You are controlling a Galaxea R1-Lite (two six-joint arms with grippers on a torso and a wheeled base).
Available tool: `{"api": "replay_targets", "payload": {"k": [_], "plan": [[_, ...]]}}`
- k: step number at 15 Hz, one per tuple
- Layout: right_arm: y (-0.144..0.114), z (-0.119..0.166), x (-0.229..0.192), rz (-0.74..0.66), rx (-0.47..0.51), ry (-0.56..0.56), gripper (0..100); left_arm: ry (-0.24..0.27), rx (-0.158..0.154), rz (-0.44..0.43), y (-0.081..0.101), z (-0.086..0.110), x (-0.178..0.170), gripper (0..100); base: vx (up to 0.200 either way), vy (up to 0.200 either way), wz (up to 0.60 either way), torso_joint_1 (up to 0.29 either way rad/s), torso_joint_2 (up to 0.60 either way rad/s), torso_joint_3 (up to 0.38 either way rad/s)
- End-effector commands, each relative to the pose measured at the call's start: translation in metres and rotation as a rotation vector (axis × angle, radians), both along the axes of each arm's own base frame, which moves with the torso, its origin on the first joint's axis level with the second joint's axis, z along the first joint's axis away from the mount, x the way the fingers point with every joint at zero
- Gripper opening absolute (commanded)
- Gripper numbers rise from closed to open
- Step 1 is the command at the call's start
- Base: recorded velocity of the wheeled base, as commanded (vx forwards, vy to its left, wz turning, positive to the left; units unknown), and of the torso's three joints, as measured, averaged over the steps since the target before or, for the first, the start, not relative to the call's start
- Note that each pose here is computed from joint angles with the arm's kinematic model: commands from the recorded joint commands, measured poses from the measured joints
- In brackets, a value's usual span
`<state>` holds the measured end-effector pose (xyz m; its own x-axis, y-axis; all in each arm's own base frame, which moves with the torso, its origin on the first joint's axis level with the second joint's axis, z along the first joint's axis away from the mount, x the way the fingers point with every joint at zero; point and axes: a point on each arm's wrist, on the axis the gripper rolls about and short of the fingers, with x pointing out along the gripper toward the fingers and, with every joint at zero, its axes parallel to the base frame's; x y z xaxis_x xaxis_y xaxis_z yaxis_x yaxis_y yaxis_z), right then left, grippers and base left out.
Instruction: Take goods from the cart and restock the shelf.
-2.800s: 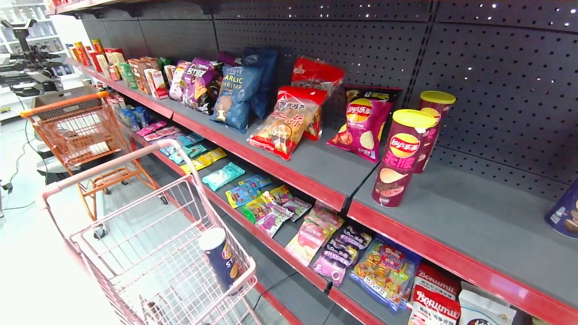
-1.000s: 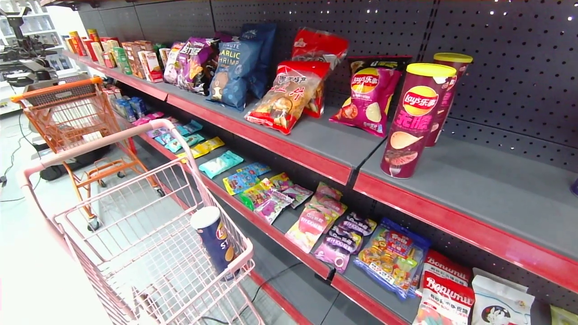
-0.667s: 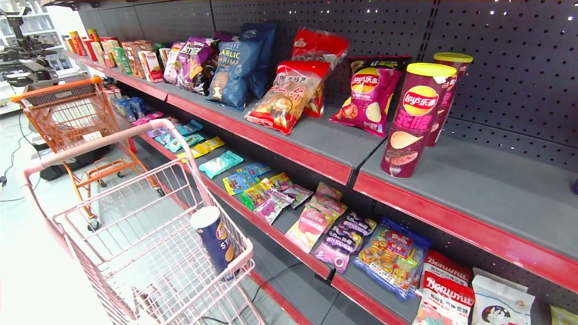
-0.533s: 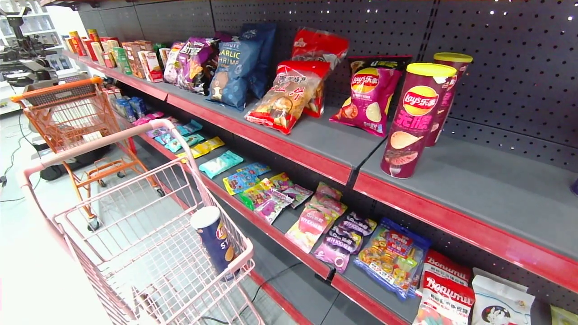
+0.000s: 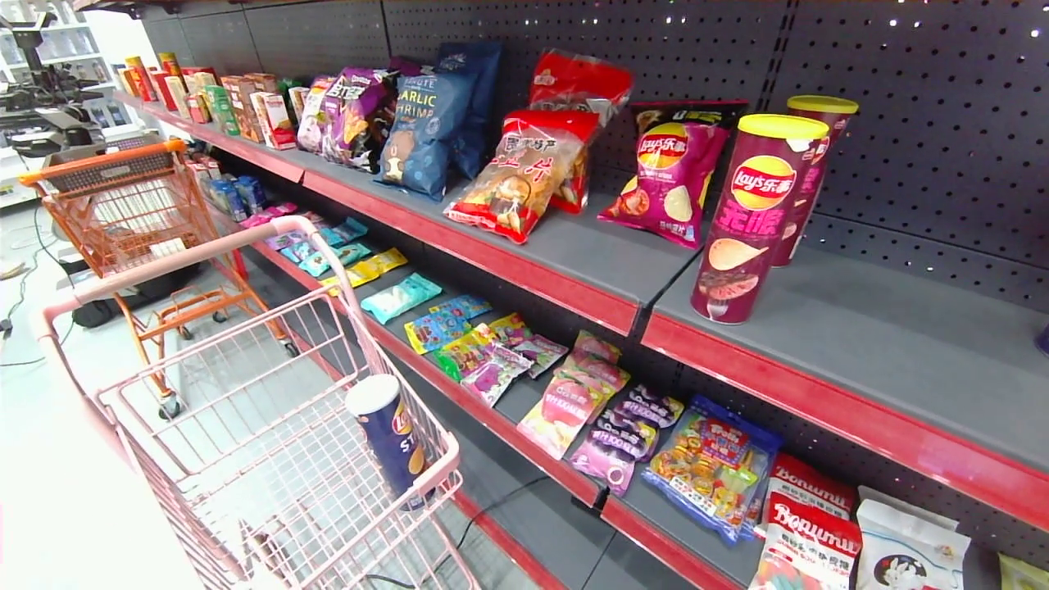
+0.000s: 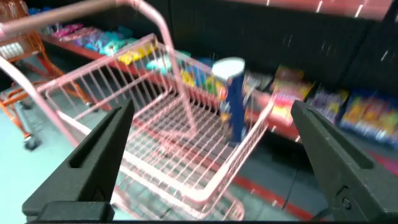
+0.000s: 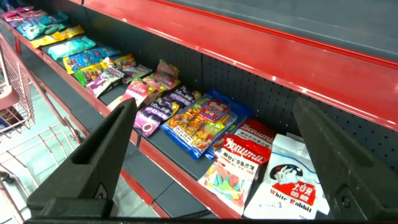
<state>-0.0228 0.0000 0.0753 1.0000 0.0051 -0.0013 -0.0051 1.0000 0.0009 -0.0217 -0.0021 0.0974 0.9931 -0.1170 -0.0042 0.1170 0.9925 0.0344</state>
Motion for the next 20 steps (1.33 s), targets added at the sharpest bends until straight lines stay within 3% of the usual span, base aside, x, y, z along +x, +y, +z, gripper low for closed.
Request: {"api": "replay_targets", "payload": {"k": [1, 2, 4, 5, 7, 9, 10, 11, 12, 15, 20], "plan": [[0.000, 0.000, 0.000, 0.001, -0.001, 0.000, 100, 0.018, -0.204, 0.004, 0.000, 0.125, 0.043, 100, 0.000, 0.000, 0.00, 0.000, 0.00, 0.000], [0.000, 0.000, 0.000, 0.001, -0.001, 0.000, 100, 0.070, -0.240, 0.047, 0.000, 0.146, 0.090, 100, 0.000, 0.000, 0.00, 0.000, 0.00, 0.000], [0.000, 0.000, 0.000, -0.001, 0.001, 0.000, 100, 0.179, -0.206, 0.065, 0.003, 0.119, 0.121, 100, 0.000, 0.000, 0.00, 0.000, 0.00, 0.000], [0.000, 0.000, 0.000, -0.001, 0.001, 0.000, 100, 0.258, -0.163, 0.042, 0.004, 0.095, 0.153, 100, 0.000, 0.000, 0.00, 0.000, 0.00, 0.000], [0.000, 0.000, 0.000, -0.001, 0.001, 0.000, 100, 0.273, -0.114, -0.004, 0.007, 0.073, 0.195, 100, 0.000, 0.000, 0.00, 0.000, 0.00, 0.000], [0.000, 0.000, 0.000, -0.001, 0.001, 0.000, 100, 0.364, -0.080, -0.079, 0.011, 0.035, 0.223, 100, 0.000, 0.000, 0.00, 0.000, 0.00, 0.000], [0.000, 0.000, 0.000, -0.001, 0.001, 0.000, 100, 0.364, -0.080, -0.079, 0.011, 0.035, 0.223, 100, 0.000, 0.000, 0.00, 0.000, 0.00, 0.000], [0.000, 0.000, 0.000, -0.001, -0.001, 0.000, 100, 0.424, -0.062, -0.151, 0.011, 0.009, 0.232, 100, 0.000, 0.000, 0.00, 0.000, 0.00, 0.000], [0.000, 0.000, 0.000, -0.001, -0.002, 0.000, 100, 0.454, -0.070, -0.171, 0.012, -0.003, 0.237, 100, 0.000, 0.000, 0.00, 0.000, 0.00, 0.000], [0.000, 0.000, 0.000, 0.000, -0.004, 0.000, 100, 0.454, -0.086, -0.182, 0.020, -0.034, 0.260, 100, 0.000, 0.000, 0.00, 0.000, 0.00, 0.000], [0.000, 0.000, 0.000, 0.000, -0.005, 0.000, 100, 0.470, -0.085, -0.241, 0.019, -0.061, 0.274, 100, 0.000, 0.000, 0.00, 0.000, 0.00, 0.000]]}}
